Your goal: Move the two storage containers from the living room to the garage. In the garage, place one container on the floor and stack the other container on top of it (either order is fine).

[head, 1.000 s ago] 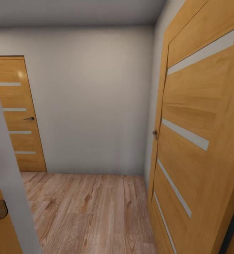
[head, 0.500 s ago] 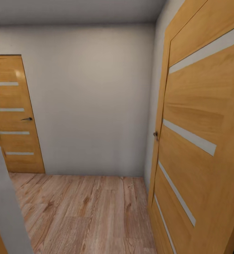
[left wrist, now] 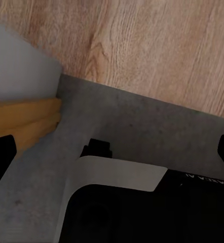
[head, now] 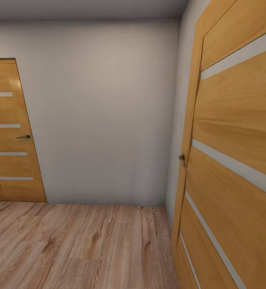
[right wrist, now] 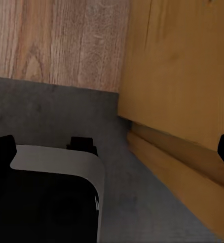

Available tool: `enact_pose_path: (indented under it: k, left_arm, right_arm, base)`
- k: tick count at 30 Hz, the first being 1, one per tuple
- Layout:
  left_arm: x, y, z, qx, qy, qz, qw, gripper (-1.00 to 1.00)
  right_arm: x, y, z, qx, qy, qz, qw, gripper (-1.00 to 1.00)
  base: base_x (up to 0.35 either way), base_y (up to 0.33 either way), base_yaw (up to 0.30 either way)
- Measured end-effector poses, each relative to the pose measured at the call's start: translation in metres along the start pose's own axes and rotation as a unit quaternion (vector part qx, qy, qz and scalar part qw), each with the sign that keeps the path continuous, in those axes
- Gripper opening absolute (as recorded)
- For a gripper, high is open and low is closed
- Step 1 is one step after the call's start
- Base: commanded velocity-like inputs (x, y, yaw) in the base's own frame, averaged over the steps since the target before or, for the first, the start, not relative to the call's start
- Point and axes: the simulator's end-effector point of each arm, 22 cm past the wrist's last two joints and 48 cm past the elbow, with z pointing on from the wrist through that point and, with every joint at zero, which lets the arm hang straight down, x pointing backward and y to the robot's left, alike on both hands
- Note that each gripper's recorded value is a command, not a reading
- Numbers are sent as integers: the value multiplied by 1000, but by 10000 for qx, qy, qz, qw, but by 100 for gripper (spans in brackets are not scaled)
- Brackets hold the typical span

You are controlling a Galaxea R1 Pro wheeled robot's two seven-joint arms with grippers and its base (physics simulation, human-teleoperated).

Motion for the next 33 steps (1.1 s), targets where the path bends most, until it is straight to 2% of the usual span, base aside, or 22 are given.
enact_pose_path:
  k: [7,12,20,33]
  left_arm:
    - [-1,1,0,-9,-9,-5,10000,100]
    - [-1,2,0,-12,-10,-10,10000,100]
    - [-1,2,0,-13,-11,-10,10000,100]
    - [-1,2,0,-11,-12,-10,10000,100]
  right_arm:
    - [0,0,0,-3,-3,-1,10000,100]
    - [-1,1,0,-11,-2,-4,10000,100]
    - [-1,0,0,-2,-9,-2,10000,100]
    - [-1,0,0,-2,-7,-10,10000,100]
  base:
    - [152,0,0]
    - [10,0,2]
    - [1,0,150]
    - [0,0,10]
